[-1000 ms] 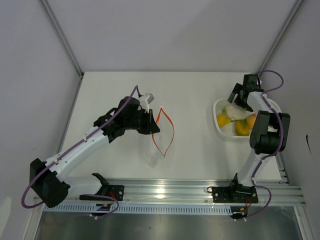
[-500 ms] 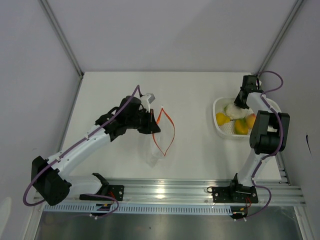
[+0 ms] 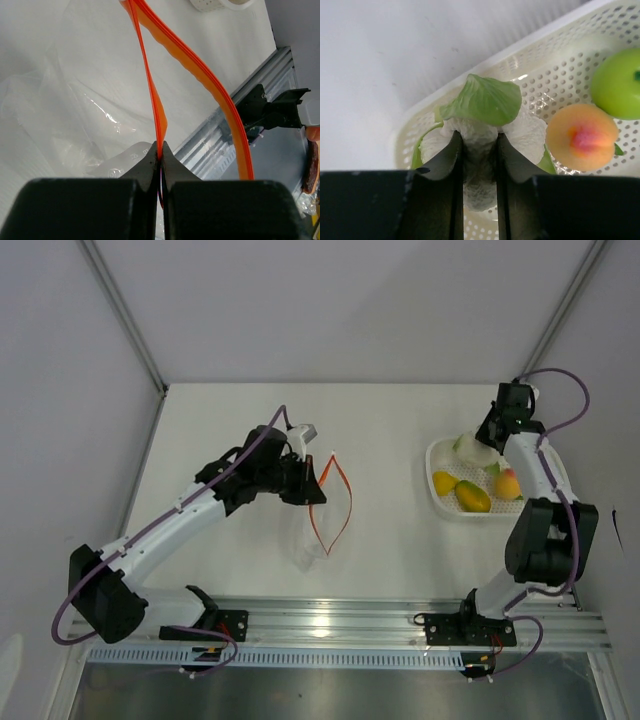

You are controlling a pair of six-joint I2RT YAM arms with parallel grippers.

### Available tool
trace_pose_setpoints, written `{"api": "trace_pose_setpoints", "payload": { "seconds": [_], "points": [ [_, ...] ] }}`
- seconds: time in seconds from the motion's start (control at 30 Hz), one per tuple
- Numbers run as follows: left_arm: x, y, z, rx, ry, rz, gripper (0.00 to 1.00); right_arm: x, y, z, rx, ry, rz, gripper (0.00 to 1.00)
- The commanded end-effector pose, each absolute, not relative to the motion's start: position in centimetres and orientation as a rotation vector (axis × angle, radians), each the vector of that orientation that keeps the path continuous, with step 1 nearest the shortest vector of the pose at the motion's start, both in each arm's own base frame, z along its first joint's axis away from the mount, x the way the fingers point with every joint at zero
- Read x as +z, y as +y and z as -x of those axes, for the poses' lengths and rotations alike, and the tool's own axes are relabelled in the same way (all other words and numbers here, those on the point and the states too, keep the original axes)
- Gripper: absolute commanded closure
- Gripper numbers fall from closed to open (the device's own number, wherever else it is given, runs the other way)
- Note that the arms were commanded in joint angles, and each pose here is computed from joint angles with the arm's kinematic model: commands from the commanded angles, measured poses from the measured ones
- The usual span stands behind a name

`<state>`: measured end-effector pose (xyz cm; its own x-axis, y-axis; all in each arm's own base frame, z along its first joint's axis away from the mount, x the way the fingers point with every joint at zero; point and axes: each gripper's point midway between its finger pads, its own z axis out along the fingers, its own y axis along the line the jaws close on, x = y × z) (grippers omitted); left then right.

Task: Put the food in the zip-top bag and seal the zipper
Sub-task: Pick up the fake vegetable from the bin, then place the fake vegetable in the zipper food storage bag.

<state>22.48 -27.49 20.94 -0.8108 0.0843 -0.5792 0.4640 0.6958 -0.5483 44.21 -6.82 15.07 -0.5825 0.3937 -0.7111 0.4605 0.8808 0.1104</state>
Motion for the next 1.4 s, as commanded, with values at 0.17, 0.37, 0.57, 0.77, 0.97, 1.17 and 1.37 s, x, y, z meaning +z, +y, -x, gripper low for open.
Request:
{"api": "trace_pose_setpoints", "payload": {
  "seconds": [0.17, 0.37, 0.57, 0.77, 0.97, 1.17, 1.37],
  "points": [
    [24.4, -29.3, -21.4, -1.128, 2.316, -0.534, 0.99, 30.5, 0.8, -40.2, 0.24, 1.923, -0.333, 1.0],
    [24.9, -29.5, -21.1, -1.162, 2.31, -0.524, 1.0, 36.6, 12.6, -34.9, 0.625, 1.752, 0.016, 1.0],
    [24.2, -29.4, -21.0, -1.152, 2.337, -0.512, 0.99, 43.2, 23.2, -25.4, 0.93, 1.436, 0.372, 1.0],
    [24.3, -29.4, -20.8, -1.163, 2.338, -0.522, 0.99, 44.4, 29.1, -20.0, 1.025, 1.284, 0.492, 1.0],
    [24.7, -29.5, -20.2, -1.206, 2.326, -0.519, 0.99, 40.7, 32.1, -17.5, 1.022, 1.274, 0.505, 1.0],
    [25.3, -29.7, -19.7, -1.258, 2.302, -0.516, 0.99, 38.7, 31.2, -17.8, 0.996, 1.29, 0.441, 1.0],
    [25.9, -29.7, -19.6, -1.274, 2.277, -0.511, 0.99, 35.8, 30.3, -18.0, 0.976, 1.36, 0.416, 1.0]
  ]
}}
